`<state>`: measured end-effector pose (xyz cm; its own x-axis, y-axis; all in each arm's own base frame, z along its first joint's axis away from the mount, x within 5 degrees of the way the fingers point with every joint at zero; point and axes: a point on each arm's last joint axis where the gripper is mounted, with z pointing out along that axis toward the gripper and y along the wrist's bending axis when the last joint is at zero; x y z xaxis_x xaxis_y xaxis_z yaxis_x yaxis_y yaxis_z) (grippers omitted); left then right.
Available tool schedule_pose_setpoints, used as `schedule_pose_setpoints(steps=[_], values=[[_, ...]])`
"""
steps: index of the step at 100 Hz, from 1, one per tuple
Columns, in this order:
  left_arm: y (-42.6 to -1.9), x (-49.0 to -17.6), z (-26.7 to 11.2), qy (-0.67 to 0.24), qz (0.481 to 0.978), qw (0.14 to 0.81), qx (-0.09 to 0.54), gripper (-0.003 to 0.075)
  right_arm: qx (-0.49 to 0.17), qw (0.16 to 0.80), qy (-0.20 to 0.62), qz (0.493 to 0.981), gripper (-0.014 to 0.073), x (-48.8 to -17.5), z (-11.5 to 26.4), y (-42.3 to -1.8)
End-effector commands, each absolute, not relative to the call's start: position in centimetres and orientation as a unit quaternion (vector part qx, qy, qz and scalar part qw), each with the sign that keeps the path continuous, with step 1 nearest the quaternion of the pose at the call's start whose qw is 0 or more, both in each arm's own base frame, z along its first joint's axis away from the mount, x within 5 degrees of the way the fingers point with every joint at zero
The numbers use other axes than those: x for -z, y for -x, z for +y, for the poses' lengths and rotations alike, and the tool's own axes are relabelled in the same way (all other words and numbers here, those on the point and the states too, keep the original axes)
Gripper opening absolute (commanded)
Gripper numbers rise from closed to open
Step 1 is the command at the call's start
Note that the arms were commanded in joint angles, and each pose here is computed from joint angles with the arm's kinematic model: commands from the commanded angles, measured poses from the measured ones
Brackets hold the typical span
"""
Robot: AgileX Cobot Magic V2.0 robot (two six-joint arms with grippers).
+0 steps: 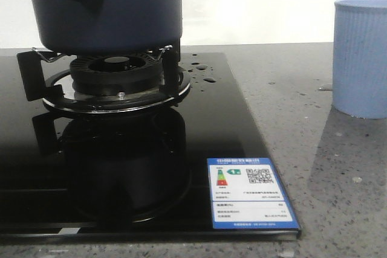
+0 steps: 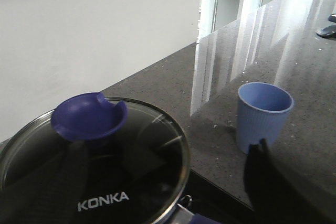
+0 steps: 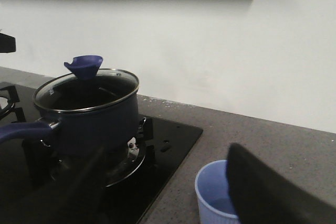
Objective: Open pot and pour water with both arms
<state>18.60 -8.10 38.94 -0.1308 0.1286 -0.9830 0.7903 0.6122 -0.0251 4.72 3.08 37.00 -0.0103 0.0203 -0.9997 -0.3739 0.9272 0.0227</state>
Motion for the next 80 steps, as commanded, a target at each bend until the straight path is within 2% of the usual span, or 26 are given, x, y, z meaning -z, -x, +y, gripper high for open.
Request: schedule_pose_setpoints(steps=[1,5,30,48,80], values=[[-19.9,-40.4,-8.1,-0.306,0.678,0.595,0.304,0.0641,-0.137,0.722,0.103,0.67,0.0638,-38.6,2.7,-5.4],[-20.6,-40.2,-8.3,-0.312,0.675,0.595,0.304,0.0631,-0.135,0.722,0.1,0.671,0.0669,-38.6,2.7,-5.6],[-24.4,-39.1,-8.9,-0.33,0.627,0.628,0.322,0.0616,-0.132,0.719,0.091,0.676,0.0664,-38.6,2.6,-6.7],[-27.0,-37.4,-10.0,-0.34,0.633,0.598,0.357,0.0616,-0.127,0.728,0.084,0.669,0.0664,-38.8,2.5,-6.8],[-30.5,-35.9,-11.4,-0.352,0.645,0.594,0.327,0.0616,-0.126,0.73,0.082,0.666,0.0664,-38.9,2.4,-6.8]])
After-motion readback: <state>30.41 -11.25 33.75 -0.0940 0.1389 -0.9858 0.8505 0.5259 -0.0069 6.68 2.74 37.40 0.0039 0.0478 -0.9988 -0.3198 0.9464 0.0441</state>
